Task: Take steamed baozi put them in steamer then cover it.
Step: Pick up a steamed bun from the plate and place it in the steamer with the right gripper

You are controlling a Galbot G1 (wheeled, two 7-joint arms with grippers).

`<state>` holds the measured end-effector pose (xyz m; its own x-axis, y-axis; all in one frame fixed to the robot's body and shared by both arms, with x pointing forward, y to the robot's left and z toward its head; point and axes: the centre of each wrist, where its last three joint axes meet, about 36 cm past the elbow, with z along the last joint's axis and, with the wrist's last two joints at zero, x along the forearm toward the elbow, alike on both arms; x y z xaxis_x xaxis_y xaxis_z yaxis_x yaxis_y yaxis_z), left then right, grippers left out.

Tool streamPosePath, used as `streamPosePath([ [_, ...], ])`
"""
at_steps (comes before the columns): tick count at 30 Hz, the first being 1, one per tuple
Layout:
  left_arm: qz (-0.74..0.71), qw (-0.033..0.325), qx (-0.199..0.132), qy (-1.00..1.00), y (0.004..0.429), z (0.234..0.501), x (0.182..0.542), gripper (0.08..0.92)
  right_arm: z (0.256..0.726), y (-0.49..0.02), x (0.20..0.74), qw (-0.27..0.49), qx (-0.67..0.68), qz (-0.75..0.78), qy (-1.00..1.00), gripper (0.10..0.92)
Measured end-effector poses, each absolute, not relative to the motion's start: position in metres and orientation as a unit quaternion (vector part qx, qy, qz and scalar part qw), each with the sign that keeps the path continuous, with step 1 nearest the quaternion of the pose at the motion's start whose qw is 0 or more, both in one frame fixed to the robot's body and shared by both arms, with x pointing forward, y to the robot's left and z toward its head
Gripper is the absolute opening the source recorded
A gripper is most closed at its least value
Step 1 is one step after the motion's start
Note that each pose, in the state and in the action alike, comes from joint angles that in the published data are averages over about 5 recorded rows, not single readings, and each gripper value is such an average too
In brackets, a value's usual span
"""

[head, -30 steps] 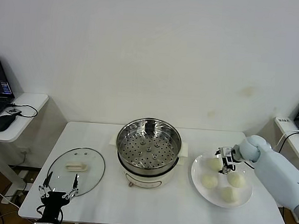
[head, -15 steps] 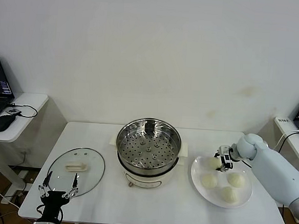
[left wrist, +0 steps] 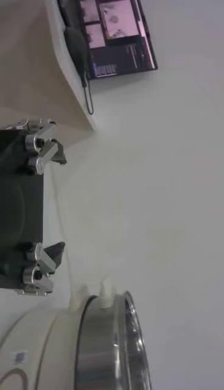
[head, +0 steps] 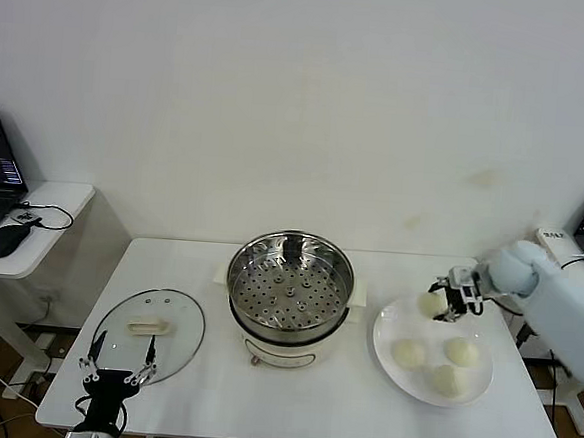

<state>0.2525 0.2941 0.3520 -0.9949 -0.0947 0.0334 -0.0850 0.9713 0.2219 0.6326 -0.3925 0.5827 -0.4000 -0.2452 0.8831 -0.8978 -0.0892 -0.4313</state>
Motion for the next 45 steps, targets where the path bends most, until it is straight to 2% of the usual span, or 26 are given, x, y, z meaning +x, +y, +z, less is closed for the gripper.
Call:
streamPosePath([
  [9, -0.109, 0.017, 0.043, -0.993, 0.299, 0.354, 0.253, 0.823, 0.654, -0.328, 0.66, 0.206, 0.492, 0.594, -0.602, 0.662],
  [17, -0.11, 0.014, 0.042, -0.993, 0.306, 0.355, 0.257, 0.823, 0.674, -0.243, 0.687, 0.142, 0.529, 0.625, -0.556, 0.662],
  [24, -0.109, 0.011, 0.046, -0.993, 0.312, 0.357, 0.259, 0.823, 0.665, -0.171, 0.7, 0.098, 0.564, 0.661, -0.485, 0.662],
  [30, -0.106, 0.012, 0.048, -0.993, 0.312, 0.356, 0.258, 0.823, 0.648, -0.129, 0.705, 0.064, 0.581, 0.693, -0.422, 0.662],
  [45, -0.105, 0.006, 0.051, -0.993, 0.313, 0.356, 0.262, 0.823, 0.586, -0.08, 0.711, -0.017, 0.608, 0.738, -0.292, 0.67],
])
